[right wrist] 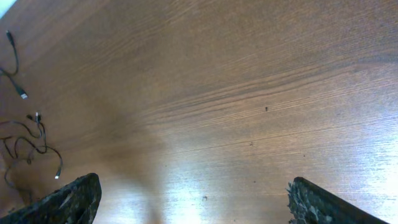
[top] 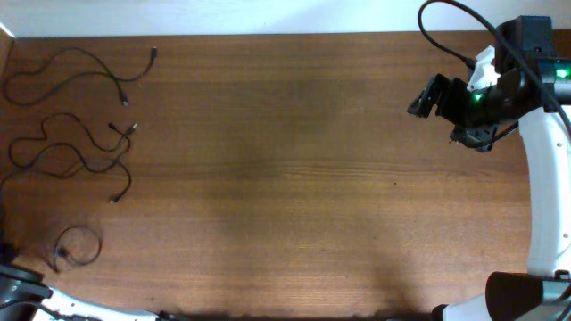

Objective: Untangle cables

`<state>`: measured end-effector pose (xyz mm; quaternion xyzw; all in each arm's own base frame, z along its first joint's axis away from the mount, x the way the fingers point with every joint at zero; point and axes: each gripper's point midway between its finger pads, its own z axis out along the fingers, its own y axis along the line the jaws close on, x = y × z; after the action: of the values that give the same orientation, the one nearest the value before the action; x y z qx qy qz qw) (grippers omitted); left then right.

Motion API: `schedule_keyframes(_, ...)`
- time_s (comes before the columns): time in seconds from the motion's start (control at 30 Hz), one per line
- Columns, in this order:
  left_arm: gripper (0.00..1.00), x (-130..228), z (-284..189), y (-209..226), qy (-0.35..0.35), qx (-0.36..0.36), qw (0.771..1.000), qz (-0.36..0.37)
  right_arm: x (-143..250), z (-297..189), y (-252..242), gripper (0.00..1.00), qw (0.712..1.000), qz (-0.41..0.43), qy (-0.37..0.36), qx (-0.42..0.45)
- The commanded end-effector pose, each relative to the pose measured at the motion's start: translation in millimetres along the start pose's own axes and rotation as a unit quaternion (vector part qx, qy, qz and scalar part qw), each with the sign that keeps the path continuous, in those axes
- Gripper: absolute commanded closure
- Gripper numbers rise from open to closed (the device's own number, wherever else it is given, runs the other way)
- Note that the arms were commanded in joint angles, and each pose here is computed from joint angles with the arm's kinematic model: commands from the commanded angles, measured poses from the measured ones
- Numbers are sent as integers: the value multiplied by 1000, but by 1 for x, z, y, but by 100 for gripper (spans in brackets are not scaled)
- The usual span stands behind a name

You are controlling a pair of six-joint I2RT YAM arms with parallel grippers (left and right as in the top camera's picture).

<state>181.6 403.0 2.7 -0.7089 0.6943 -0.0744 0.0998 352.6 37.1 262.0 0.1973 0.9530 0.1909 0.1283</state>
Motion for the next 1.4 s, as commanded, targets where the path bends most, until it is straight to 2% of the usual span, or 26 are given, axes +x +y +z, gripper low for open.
schedule_keyframes(0.0,97,3,-4,-39,17,113,993,13,-2,0,1,4,1000,-6,-3,3)
schedule_keyframes(0.07,91,-2,-7,-50,4,144,988,52,-2,0,1,4,1000,-6,-2,3)
schedule_keyframes(0.1,69,-5,-7,-53,-3,149,987,65,-2,0,2,4,1000,-6,-1,0)
schedule_keyframes(0.13,37,-6,-8,-53,-8,150,986,76,-1,0,3,4,1000,-6,0,-3)
schedule_keyframes(0.17,12,-8,-8,-54,-13,151,984,89,-1,0,5,4,1000,-6,2,-8)
schedule_keyframes(0.2,1,-11,-9,-53,-20,144,984,103,0,0,7,4,1000,-6,5,-15)
schedule_keyframes(0.43,1,-33,-61,-70,-39,135,984,109,2,0,6,4,1000,-6,7,-13)
schedule_keyframes(0.5,1,-29,-74,-64,-24,108,991,73,2,0,6,4,1000,-5,8,-13)
schedule_keyframes(0.57,1,-7,-71,-29,19,15,1000,2,2,0,6,4,1000,-5,8,-13)
schedule_keyframes(0.63,1,12,-72,5,41,-94,995,-11,1,0,6,4,1000,-6,7,-13)
schedule_keyframes(0.67,1,23,-70,9,56,-120,991,-5,1,0,6,4,1000,-6,6,-13)
schedule_keyframes(0.83,1,80,-44,-8,131,-148,980,33,-2,1,5,4,1000,-9,1,-9)
schedule_keyframes(0.93,1,108,-23,-34,165,-104,980,35,-2,1,5,4,1000,-9,2,-9)
schedule_keyframes(1.0,2,116,-18,-41,169,-105,979,33,-2,1,5,4,1000,-9,2,-9)
schedule_keyframes(1.17,8,117,-19,-35,164,-131,977,27,-4,1,6,4,1000,-10,-3,-11)
schedule_keyframes(1.3,4,88,-30,8,91,-256,961,56,-3,1,6,4,1000,-10,-1,-10)
schedule_keyframes(1.37,4,73,-41,12,70,-281,953,89,-3,1,6,4,1000,-10,-1,-11)
